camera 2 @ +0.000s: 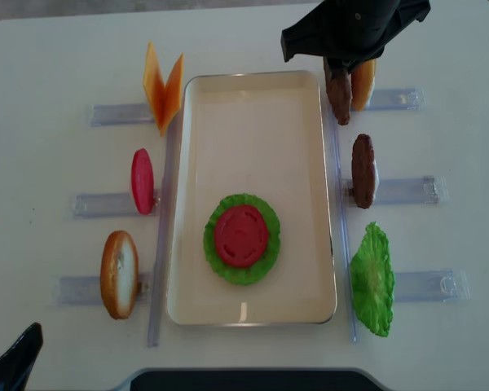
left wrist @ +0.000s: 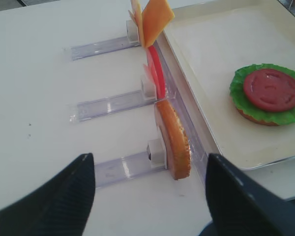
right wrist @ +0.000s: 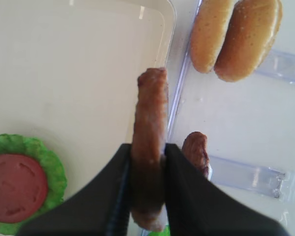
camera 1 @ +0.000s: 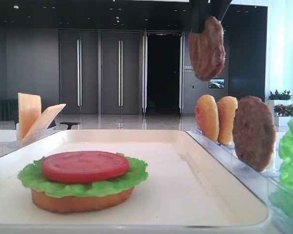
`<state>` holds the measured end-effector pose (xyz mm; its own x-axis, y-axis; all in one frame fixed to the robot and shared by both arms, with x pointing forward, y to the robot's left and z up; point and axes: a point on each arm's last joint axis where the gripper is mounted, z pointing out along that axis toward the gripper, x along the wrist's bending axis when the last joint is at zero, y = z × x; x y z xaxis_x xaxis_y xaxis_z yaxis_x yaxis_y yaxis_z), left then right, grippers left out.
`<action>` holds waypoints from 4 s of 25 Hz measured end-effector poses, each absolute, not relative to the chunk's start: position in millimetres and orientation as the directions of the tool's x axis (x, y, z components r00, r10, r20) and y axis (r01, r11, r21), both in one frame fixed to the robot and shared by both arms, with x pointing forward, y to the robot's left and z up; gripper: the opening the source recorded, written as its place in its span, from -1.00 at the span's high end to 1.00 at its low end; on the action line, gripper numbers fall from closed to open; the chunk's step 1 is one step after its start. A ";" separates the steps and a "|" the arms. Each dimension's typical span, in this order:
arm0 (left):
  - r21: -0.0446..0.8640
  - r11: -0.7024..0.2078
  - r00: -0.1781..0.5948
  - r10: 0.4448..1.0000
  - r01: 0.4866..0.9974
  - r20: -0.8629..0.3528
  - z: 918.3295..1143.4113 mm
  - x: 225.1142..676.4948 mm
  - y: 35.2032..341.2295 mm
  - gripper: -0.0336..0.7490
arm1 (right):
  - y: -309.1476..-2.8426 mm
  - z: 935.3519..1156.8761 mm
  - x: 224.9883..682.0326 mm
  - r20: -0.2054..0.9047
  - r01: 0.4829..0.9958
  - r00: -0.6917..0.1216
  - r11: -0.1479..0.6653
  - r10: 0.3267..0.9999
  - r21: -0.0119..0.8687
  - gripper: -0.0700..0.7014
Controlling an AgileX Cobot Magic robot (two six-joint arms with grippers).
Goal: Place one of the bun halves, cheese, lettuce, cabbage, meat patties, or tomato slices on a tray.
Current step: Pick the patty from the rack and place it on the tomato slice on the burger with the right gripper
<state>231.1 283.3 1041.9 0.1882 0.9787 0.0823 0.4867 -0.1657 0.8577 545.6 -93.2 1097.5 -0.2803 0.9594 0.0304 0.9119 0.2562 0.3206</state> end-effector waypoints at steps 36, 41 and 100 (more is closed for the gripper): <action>0.858 -0.166 0.188 0.979 0.487 0.082 1041.9 231.1 283.3 -0.45 | -155.5 1097.6 579.4 -0.010 0.923 -0.221 0.213 0.975 0.321 0.40; 0.858 -0.166 0.188 0.979 0.487 0.082 1041.9 231.1 283.3 -0.45 | -160.1 1097.5 581.3 -0.008 0.924 -0.217 0.208 0.976 0.320 0.40; 0.858 -0.166 0.188 0.979 0.487 0.082 1041.9 231.1 283.3 -0.45 | -232.1 1119.4 379.7 0.199 0.920 -0.131 0.045 0.971 0.390 0.40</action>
<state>231.1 283.3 1041.9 0.1885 0.9786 0.0823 0.4866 -0.1658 0.8577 379.7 -232.1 1119.4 -0.1314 0.9712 0.1988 0.9196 0.0446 0.3903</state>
